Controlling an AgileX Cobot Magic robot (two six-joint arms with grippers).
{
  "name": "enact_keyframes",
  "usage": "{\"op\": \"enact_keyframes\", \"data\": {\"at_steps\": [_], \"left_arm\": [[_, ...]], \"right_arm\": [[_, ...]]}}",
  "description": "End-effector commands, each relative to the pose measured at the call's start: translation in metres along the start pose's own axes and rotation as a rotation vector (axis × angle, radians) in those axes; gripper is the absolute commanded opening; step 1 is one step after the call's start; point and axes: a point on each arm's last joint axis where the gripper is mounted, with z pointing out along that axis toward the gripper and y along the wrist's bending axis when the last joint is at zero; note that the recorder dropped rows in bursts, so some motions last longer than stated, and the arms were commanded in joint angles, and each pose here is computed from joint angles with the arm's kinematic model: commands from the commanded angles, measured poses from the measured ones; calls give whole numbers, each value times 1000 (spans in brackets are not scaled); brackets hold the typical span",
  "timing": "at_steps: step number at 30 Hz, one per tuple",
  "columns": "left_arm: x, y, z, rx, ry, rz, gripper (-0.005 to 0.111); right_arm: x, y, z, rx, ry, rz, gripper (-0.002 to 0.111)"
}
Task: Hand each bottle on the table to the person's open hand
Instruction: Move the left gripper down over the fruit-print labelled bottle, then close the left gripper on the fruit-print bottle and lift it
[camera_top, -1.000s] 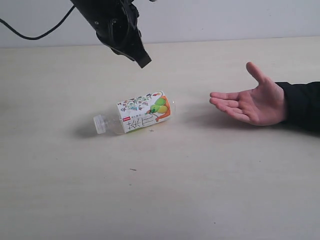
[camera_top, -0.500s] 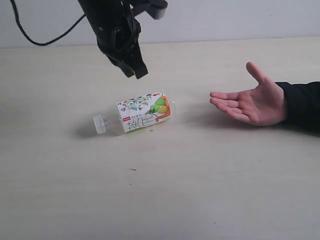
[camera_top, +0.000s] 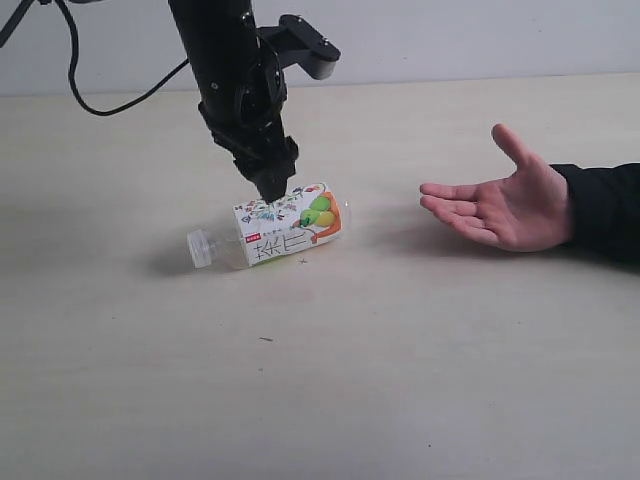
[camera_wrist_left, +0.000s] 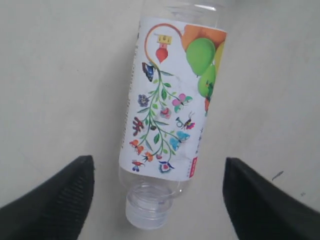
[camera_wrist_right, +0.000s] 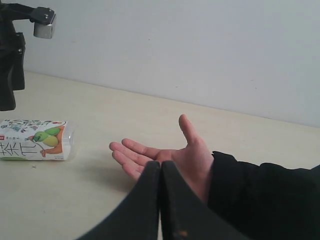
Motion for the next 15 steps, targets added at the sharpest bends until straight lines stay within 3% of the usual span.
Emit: {"op": "enact_keyframes", "data": {"at_steps": [1, 15], "left_arm": [[-1, 2, 7, 9, 13, 0, 74], [-3, 5, 39, 15, 57, 158, 74]], "right_arm": [[0, 0, 0, 7, -7, -8, 0], [0, 0, 0, 5, -7, -2, 0]]}}
